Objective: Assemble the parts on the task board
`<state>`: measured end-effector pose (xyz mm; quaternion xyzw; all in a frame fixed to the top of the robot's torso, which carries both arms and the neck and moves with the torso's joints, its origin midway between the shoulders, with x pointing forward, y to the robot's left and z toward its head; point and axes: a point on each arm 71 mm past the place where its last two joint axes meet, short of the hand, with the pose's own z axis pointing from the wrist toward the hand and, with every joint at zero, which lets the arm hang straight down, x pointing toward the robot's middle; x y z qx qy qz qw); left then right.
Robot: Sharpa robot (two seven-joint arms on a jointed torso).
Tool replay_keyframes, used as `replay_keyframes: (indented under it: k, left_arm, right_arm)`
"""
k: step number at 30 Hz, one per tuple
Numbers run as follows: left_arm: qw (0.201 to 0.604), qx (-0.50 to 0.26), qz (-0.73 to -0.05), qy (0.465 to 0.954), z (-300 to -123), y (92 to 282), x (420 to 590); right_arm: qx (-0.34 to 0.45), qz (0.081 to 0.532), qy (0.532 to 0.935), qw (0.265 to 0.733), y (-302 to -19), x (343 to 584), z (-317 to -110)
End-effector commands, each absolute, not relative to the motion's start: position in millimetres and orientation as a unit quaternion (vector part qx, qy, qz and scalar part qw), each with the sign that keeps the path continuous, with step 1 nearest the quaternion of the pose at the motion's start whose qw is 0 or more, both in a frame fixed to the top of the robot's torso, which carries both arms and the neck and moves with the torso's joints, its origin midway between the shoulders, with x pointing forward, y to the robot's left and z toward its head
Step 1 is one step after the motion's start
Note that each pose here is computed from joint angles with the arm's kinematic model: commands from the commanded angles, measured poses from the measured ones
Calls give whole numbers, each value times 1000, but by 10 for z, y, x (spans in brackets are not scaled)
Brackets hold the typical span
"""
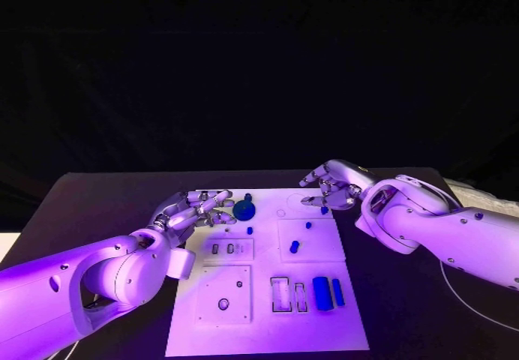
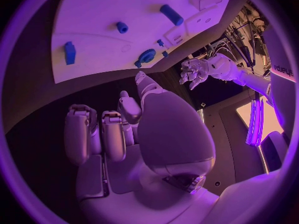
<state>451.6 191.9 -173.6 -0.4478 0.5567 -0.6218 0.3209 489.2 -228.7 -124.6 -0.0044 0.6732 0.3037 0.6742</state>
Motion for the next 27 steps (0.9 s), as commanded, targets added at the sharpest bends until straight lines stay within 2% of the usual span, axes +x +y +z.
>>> replay_keyframes:
  k: [1, 14, 27]
  left_arm:
    - [313, -438, -633, 556, -1723, 1874, 4516]
    - [311, -438, -634, 556, -1743, 1851, 4535]
    - [311, -438, -634, 557, -1746, 1850, 4535]
  right_arm:
    - [-26, 330, 686, 648, -2368, 4862, -1304]
    - [-18, 281, 700, 656, -2738, 4965, -1493]
    - [-35, 257, 709, 656, -2806, 4985, -1597]
